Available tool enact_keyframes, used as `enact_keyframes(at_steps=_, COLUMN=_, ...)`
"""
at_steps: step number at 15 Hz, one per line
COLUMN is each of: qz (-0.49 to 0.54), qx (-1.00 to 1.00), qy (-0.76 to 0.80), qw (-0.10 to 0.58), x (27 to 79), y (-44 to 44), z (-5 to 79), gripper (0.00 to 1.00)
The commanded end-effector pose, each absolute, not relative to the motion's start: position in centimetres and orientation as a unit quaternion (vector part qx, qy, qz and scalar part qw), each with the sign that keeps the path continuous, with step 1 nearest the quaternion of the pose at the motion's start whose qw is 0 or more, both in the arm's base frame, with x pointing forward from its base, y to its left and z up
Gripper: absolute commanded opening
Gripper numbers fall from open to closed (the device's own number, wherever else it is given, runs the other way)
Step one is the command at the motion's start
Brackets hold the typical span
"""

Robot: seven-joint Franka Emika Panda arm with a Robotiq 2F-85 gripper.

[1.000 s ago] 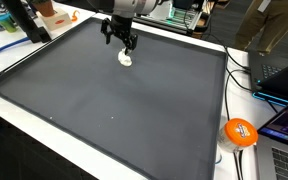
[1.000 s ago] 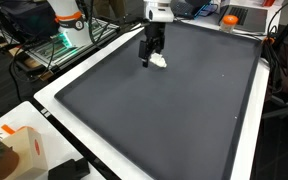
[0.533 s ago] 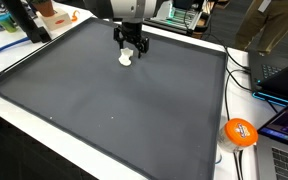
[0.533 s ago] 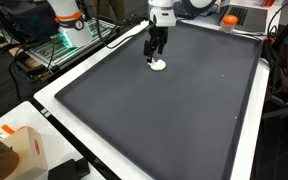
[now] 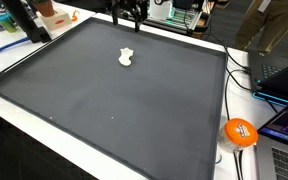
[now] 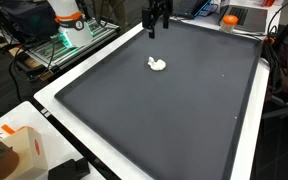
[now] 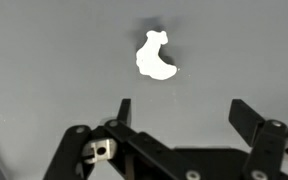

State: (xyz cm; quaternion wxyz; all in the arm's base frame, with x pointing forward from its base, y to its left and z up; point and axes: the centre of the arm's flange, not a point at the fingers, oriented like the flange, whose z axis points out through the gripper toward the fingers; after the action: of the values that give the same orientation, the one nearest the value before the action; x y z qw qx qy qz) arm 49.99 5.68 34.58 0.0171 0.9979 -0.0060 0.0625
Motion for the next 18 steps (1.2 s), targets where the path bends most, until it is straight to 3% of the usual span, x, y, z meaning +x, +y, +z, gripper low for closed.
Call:
enact_keyframes(at_steps=1, qz=0.088, qx=0.996, qy=0.024, qw=0.018, x=44.3, y=6.0, z=40.8, gripper=1.0)
enact_keyframes(at_steps=7, qz=0.093, qx=0.992, qy=0.053, qw=0.062, x=40.4, y=6.6, z=44.7, gripper=1.0)
enact_keyframes(at_steps=8, qz=0.104, qx=0.992, qy=0.051, qw=0.042, x=43.6, y=8.2, z=43.5, gripper=1.0)
enact_keyframes(at_steps=13, qz=0.113, qx=0.992, qy=0.043, qw=0.043, x=45.0, y=8.5, z=43.4, gripper=1.0)
enact_keyframes(at_steps=18, qz=0.021, qx=0.996, qy=0.026, qw=0.077, x=52.4, y=9.1, z=41.2, gripper=1.0)
